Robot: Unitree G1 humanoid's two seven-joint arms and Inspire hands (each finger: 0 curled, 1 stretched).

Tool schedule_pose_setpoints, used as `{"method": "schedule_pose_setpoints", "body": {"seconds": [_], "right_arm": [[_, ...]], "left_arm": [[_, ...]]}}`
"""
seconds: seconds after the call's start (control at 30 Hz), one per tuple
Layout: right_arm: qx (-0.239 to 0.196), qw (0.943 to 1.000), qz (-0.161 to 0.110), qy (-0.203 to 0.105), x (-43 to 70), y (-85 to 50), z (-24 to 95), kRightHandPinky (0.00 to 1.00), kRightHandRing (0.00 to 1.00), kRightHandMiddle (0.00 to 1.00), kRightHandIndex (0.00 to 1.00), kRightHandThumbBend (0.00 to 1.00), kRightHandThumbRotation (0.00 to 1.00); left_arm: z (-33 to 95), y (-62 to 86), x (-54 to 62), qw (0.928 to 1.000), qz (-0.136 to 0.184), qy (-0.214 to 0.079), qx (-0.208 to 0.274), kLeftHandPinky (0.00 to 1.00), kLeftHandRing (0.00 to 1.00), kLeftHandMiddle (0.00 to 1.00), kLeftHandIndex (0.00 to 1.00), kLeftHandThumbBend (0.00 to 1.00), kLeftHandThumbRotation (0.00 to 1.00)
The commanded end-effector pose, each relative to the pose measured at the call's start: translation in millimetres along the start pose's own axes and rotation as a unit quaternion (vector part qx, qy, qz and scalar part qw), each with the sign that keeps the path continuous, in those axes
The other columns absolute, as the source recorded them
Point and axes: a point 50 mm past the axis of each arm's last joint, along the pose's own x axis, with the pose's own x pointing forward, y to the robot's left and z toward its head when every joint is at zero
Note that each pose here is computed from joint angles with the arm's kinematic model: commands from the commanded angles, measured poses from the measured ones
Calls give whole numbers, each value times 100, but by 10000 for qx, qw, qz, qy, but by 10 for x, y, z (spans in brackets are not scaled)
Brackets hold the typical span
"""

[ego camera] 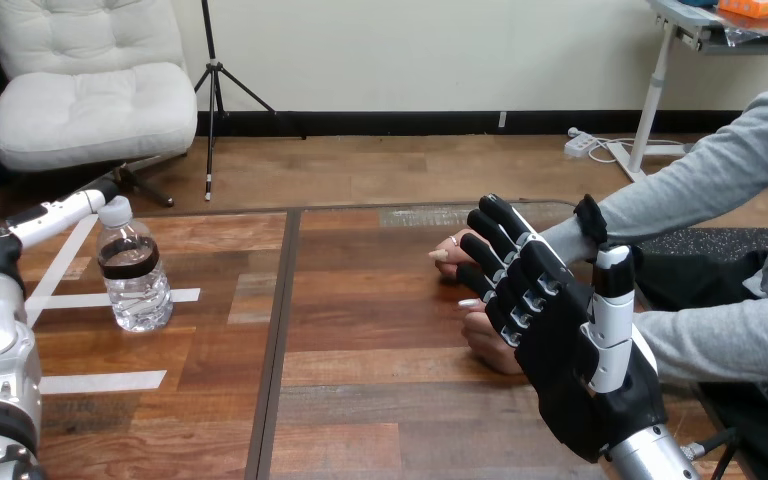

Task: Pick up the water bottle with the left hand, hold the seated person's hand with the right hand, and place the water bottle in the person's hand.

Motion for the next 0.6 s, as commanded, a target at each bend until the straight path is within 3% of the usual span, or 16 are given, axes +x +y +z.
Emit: {"method": "schedule_pose_setpoints", "body": {"seconds": [0.0,0.57], "right_arm": [[-107,9986,212,-477,133,58,190,100,100,98,96,92,100],[-83,9987,200,-469,128,61,186,100,100,99,96,92,100]], "left_arm": [[312,1,95,9989,-45,-469,51,98,100,100,100,100,0],[242,-32,77,9990,-117,-349,254,99,100,100,100,100,3]]}}
